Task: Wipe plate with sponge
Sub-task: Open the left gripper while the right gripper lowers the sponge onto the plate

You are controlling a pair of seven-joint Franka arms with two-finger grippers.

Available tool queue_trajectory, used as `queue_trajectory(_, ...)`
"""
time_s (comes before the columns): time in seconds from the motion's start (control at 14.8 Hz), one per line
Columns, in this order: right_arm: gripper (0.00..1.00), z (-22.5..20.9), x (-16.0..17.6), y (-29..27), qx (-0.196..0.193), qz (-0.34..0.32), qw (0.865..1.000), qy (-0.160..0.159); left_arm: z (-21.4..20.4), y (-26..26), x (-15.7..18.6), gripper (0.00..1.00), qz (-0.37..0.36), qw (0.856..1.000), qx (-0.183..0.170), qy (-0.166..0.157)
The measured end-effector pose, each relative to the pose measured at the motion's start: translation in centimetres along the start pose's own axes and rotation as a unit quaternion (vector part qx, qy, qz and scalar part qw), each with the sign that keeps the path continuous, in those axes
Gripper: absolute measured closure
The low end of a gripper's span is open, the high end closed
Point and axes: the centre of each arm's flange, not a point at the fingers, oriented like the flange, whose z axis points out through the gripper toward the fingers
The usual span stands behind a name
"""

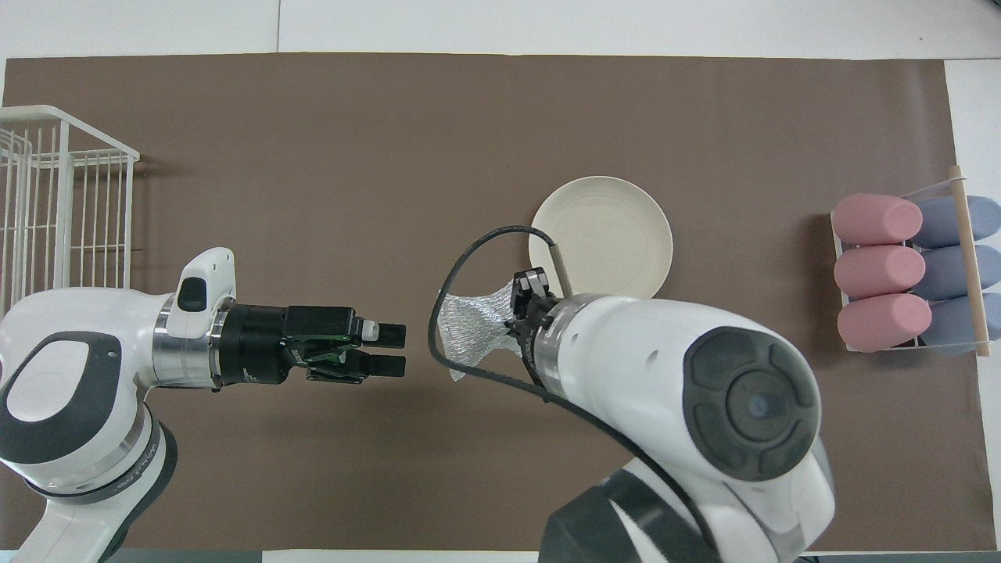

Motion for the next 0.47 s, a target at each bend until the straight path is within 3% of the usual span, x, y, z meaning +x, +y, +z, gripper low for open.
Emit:
queue_trajectory(0.27,0.98,3.7,7.1,-1.5,-0.017,-0.024,0.999,0.020,-0.1,-0.1,0.0,0.00,0.000,1.000,0.003,0.001)
queue_trajectory(0.47,0.98,10.8,9.4,-1.8,-0.001,-0.044,0.999,0.024,-0.2,-0.9,0.0,0.00,0.006,0.999,0.053,-0.003)
